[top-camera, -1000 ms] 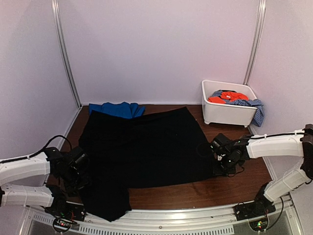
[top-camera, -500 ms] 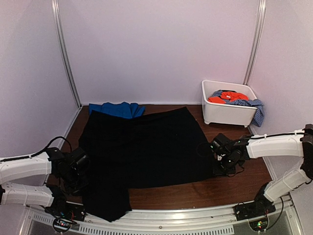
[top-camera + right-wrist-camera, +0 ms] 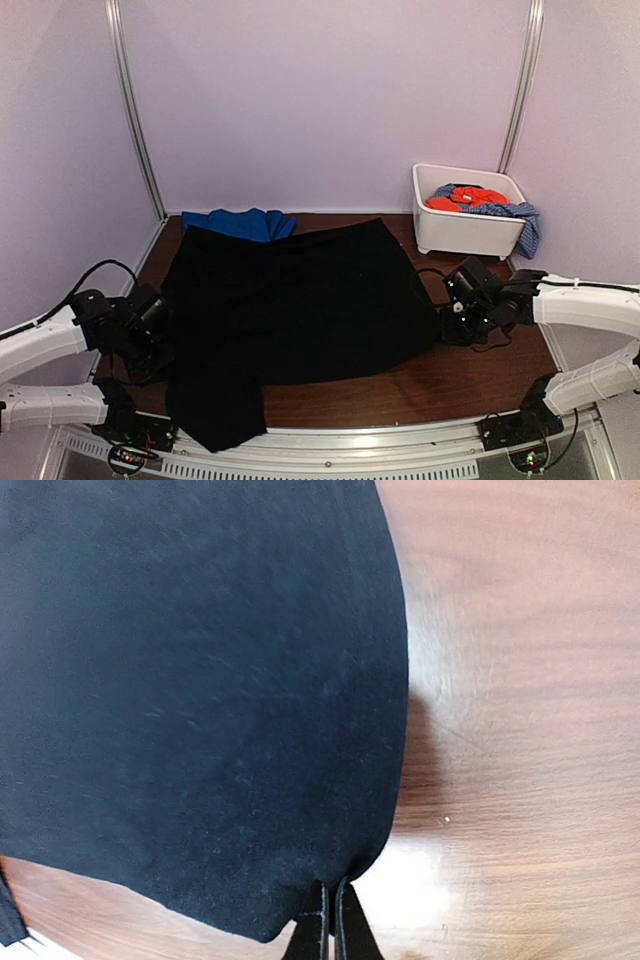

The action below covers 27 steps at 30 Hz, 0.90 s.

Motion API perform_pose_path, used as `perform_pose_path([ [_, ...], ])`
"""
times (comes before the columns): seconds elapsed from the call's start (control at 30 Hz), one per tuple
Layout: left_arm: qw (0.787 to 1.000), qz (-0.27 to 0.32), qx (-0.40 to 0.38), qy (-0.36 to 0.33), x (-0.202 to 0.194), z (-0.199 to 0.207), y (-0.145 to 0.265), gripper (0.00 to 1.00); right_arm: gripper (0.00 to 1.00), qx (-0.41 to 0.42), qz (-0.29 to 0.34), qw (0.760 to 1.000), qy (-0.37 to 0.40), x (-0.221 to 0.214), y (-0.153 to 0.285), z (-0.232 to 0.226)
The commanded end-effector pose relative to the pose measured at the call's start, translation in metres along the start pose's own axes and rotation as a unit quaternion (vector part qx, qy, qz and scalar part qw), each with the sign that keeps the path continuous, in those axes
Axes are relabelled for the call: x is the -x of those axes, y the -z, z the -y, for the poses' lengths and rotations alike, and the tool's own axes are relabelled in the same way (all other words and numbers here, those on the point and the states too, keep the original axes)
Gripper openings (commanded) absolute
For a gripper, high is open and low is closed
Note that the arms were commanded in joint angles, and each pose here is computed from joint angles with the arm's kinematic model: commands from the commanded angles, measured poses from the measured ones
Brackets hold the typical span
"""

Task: Fold and stack the mixed laundry pile
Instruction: Pick up the flattened T-shirt from the center of the board, then fold the flattened T-shirt at the center of the board.

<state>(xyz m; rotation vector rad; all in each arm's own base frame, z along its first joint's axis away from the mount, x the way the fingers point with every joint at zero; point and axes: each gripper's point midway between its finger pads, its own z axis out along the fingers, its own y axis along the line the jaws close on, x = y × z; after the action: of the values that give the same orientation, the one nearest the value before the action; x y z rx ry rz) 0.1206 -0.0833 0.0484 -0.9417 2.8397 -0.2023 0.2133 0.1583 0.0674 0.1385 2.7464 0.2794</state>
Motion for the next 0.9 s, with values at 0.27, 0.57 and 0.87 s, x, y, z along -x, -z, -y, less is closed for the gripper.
perform_pose_path([
  [0.27, 0.996, 0.093, -0.008, 0.001, 0.035, 0.004, 0.071, 0.0, 0.0, -0.007, 0.049, 0.998, -0.029, 0.027, 0.035, 0.015],
  [0.57, 0.995, 0.079, -0.055, 0.024, 0.027, 0.006, 0.089, 0.0, 0.0, 0.009, 0.078, 0.996, -0.036, 0.033, 0.06, 0.016],
  [0.87, 0.991, 0.116, -0.065, -0.007, 0.066, 0.054, 0.08, 0.0, 0.0, -0.007, 0.099, 0.995, -0.019, 0.083, 0.043, 0.003],
])
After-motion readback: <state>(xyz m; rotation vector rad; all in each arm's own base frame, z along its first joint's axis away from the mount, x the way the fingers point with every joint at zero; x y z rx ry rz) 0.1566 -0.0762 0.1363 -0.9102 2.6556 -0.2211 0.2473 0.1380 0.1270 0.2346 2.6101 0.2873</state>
